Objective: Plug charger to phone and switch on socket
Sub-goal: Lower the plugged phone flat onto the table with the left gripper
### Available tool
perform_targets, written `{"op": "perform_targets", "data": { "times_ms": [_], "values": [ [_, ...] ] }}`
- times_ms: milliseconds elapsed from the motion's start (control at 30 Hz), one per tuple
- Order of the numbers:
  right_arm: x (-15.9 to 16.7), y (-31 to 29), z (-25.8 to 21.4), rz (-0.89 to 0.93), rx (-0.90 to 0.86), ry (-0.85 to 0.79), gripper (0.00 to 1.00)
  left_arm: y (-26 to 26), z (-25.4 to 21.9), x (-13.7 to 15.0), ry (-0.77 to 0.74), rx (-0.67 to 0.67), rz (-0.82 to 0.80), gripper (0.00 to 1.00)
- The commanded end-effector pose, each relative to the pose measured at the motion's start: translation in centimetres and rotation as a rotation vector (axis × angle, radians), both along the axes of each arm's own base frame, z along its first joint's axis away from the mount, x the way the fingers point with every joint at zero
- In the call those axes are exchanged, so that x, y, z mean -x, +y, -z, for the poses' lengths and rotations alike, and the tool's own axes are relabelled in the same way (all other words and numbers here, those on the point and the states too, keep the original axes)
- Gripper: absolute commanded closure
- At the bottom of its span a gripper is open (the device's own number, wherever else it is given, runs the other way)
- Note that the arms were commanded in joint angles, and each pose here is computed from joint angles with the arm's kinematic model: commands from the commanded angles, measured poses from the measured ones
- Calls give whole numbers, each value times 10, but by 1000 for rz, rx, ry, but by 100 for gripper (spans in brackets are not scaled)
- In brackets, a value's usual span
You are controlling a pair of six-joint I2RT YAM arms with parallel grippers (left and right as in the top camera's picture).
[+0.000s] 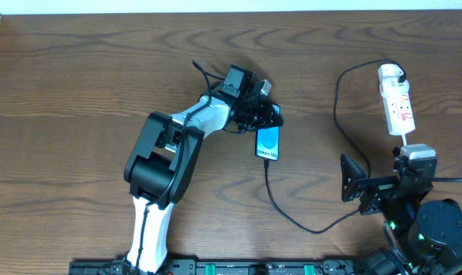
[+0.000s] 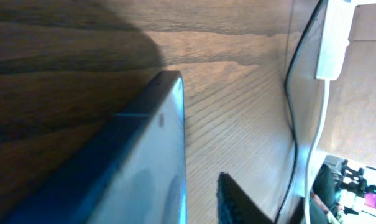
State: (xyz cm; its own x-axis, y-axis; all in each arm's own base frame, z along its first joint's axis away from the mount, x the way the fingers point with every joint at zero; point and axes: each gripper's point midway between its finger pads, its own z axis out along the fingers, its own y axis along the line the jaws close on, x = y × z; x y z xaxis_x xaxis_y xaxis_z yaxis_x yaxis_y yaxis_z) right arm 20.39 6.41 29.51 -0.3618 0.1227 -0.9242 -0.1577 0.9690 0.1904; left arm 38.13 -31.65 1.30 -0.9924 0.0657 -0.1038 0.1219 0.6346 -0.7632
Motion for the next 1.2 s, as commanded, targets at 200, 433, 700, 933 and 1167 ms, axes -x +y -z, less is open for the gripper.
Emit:
{"op": "perform_targets", "data": {
  "times_ms": [200, 433, 700, 933, 1167],
  "values": [
    [1, -4, 2, 22, -8, 20, 1, 21, 22, -4, 3, -145, -60, 37],
    [2, -4, 3, 28, -22, 27, 1, 49, 43, -5, 4, -325, -126, 25],
    [3, -5, 6, 28, -17, 36, 1, 58, 48, -2, 19, -380, -138, 24],
    [4, -5, 9, 37, -32, 53, 1, 59, 49, 0, 26, -384, -137, 24],
    [4, -6, 10, 38, -32, 57, 1, 59, 49, 1, 29, -386, -136, 24]
  ]
}}
